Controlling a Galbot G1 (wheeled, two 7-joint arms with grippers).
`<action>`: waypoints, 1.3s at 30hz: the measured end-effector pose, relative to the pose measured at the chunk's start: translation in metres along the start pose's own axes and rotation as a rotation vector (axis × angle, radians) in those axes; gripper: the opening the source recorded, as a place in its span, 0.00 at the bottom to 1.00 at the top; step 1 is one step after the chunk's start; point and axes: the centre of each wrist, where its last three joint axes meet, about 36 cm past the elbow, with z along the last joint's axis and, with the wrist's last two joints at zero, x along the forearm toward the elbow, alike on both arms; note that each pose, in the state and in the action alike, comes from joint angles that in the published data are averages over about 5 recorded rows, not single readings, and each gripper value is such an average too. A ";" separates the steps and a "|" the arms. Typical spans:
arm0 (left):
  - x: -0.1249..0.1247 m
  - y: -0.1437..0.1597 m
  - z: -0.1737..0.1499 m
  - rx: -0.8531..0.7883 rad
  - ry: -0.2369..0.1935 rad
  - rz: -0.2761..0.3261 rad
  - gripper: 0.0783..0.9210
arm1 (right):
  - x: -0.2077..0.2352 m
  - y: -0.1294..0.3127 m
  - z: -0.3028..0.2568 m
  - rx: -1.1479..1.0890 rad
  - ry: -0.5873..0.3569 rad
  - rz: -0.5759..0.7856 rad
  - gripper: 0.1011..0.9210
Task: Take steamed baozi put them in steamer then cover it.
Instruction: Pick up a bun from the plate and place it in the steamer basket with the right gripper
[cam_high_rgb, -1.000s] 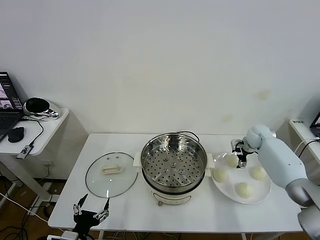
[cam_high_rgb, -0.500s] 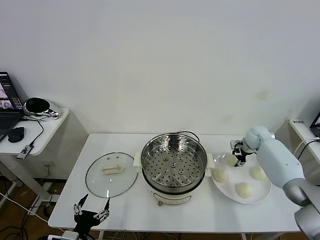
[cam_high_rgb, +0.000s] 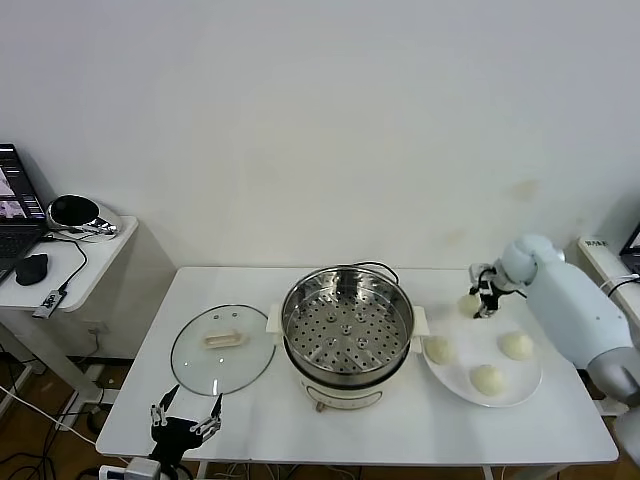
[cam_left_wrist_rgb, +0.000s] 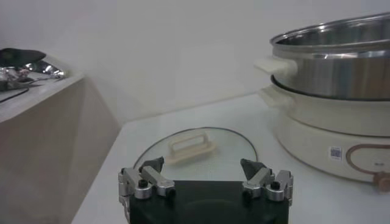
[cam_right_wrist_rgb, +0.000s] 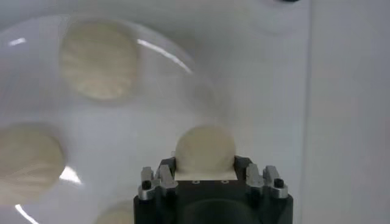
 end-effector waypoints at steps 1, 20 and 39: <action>0.000 0.000 0.000 -0.001 -0.001 -0.002 0.88 | 0.010 -0.007 -0.009 0.015 -0.014 0.006 0.59; 0.007 0.007 -0.005 -0.011 -0.020 -0.060 0.88 | 0.091 -0.086 -0.169 0.697 -0.383 -0.122 0.60; 0.007 0.008 -0.004 -0.015 -0.018 -0.070 0.88 | 0.044 -0.065 -0.266 1.268 -0.301 -0.200 0.60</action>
